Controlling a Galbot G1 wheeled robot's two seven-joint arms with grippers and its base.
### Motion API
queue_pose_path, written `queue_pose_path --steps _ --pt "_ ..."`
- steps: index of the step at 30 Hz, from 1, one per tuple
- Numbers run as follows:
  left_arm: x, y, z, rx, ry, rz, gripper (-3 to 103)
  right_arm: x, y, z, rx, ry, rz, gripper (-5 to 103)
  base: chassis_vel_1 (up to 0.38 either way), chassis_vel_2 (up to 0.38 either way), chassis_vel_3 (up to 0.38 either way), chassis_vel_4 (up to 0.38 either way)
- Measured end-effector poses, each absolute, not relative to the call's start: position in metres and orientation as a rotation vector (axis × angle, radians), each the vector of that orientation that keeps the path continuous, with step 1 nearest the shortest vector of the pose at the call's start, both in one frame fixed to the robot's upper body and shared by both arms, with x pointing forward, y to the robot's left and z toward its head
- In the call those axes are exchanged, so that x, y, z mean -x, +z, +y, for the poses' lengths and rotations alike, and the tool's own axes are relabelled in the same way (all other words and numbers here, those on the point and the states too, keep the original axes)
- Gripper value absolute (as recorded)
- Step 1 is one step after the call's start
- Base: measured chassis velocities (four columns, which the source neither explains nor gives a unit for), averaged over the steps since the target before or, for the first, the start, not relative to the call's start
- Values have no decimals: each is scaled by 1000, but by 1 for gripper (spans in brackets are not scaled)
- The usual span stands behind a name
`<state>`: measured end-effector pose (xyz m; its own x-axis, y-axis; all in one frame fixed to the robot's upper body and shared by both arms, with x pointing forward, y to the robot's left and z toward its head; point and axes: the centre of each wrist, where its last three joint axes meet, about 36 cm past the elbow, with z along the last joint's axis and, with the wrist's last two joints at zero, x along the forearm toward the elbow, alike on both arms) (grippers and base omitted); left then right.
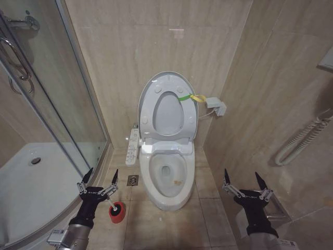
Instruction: Open the toilet lid, clean the toilet bowl with a toilet brush, close the toilet lid, and flush.
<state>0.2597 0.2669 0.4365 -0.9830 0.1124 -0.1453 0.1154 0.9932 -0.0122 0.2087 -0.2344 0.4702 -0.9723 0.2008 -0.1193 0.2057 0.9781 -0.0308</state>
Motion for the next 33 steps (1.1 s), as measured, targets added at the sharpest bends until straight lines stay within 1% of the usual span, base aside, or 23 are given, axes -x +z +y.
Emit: queue_pose_path --steps 33 --pt "-260 437 267 -172 -31 2992 100 -209 470 -234 -310 -65 3009 100 0 0 0 0"
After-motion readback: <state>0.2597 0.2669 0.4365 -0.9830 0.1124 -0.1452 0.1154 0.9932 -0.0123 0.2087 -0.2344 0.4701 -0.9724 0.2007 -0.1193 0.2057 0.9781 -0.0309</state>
